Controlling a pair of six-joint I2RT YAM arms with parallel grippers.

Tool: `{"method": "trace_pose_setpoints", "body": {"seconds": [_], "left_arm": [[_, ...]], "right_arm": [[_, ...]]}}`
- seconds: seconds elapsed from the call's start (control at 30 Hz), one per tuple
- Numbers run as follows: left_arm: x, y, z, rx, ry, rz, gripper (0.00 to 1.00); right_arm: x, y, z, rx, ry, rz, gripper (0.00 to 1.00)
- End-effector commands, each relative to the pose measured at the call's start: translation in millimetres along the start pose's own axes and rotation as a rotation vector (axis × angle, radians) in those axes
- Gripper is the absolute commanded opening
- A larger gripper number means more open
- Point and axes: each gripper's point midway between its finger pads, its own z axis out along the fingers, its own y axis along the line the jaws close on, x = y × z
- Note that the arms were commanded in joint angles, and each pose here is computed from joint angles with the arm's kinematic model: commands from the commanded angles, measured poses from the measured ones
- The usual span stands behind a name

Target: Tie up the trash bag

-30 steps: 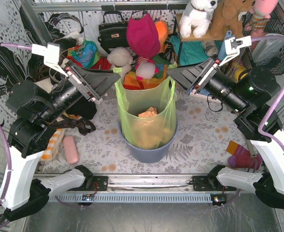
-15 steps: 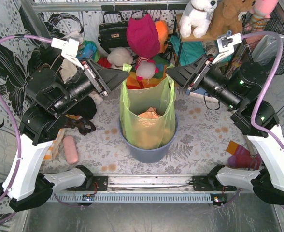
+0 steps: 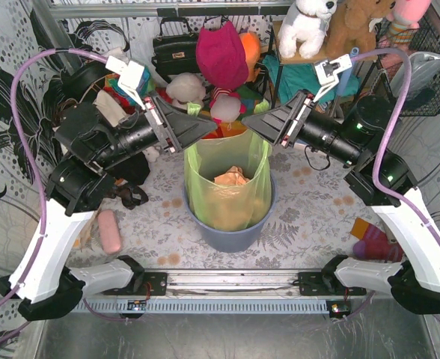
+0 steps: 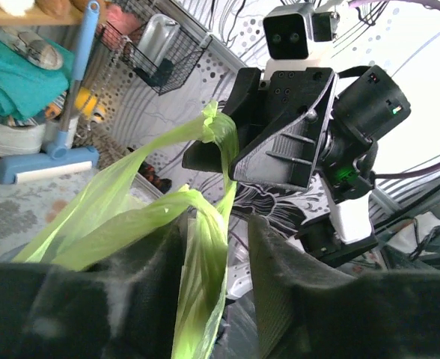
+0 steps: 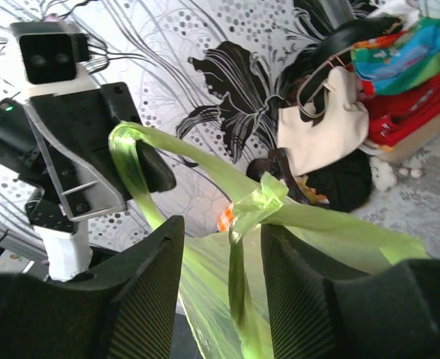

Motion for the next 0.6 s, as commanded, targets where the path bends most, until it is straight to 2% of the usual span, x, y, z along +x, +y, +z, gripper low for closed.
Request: {"method": "trace_pose_setpoints", "body": {"seconds": [0.0, 0.07, 0.13, 0.33, 0.47, 0.57], "left_arm": [[-10, -16, 3, 0.089, -0.033, 0.032, 0.37], [-22, -20, 2, 0.081, -0.067, 0.060, 0.29], [-38, -28, 1, 0.067, -0.098, 0.103, 0.27], [-80, -40, -2, 0.009, -0.192, 0.195, 0.26], [-69, -28, 0, 0.001, -0.189, 0.173, 0.26], [-48, -2, 5, -0.045, -0.162, 0.132, 0.27]], "right_arm": [[-15, 35, 1, -0.174, -0.056, 0.008, 0.44], [-26, 38, 3, -0.174, -0.096, -0.009, 0.41], [-42, 48, 3, -0.190, -0.135, -0.043, 0.39], [-73, 79, -5, -0.272, -0.215, -0.108, 0.35], [-51, 54, -1, -0.217, -0.188, -0.077, 0.35], [-34, 31, 0, -0.162, -0.186, -0.047, 0.35]]}}
